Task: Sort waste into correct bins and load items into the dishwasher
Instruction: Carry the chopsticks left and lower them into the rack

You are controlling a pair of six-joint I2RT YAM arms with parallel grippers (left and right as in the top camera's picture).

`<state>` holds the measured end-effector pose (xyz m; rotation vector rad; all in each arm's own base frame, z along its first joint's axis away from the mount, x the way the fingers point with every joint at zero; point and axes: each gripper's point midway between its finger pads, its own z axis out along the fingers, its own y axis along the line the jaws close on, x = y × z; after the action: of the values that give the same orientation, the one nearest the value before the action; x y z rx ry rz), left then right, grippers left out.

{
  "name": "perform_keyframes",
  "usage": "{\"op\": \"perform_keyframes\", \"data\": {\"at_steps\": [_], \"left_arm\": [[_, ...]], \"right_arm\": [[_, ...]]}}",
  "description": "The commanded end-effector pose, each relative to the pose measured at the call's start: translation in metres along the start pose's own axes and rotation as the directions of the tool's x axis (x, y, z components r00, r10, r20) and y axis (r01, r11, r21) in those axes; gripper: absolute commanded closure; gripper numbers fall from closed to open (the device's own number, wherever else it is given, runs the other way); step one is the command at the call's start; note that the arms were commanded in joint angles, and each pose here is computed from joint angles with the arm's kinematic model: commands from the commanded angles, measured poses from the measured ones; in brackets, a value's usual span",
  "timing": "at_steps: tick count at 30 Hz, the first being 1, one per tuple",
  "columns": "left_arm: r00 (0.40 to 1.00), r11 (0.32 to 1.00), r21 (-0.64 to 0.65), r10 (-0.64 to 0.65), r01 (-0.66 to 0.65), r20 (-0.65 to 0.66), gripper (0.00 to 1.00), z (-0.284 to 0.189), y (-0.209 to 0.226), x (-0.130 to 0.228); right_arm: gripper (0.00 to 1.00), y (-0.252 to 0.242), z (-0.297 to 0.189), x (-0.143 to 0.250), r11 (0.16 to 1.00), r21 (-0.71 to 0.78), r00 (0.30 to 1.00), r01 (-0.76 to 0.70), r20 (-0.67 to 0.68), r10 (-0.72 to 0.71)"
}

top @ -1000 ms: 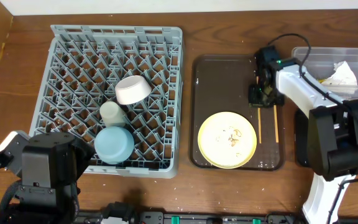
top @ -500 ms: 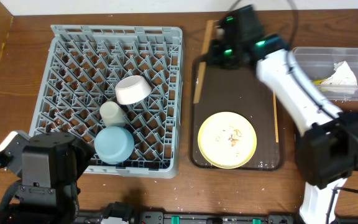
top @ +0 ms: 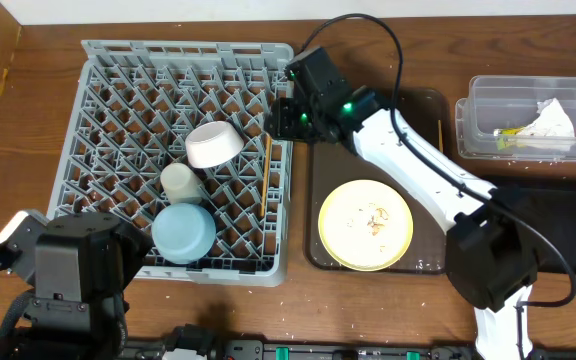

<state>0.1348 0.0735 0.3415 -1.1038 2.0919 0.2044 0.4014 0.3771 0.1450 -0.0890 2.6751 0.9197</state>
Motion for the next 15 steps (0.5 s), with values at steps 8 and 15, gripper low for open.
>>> {"op": "perform_keyframes", "data": {"at_steps": [8,15], "left_arm": [[1.000,1.000,-0.008,-0.015,0.015,0.014,0.02,-0.001,0.002,-0.003],[1.000,1.000,-0.008,-0.015,0.015,0.014,0.02,-0.001,0.002,-0.003]], "right_arm": [[0.22,-0.083,-0.113,-0.049,0.926,0.373,0.980,0.055,0.159,-0.122],[0.24,-0.171,-0.133,-0.042,0.813,0.567,0.988,0.131,-0.007,-0.154]]}}
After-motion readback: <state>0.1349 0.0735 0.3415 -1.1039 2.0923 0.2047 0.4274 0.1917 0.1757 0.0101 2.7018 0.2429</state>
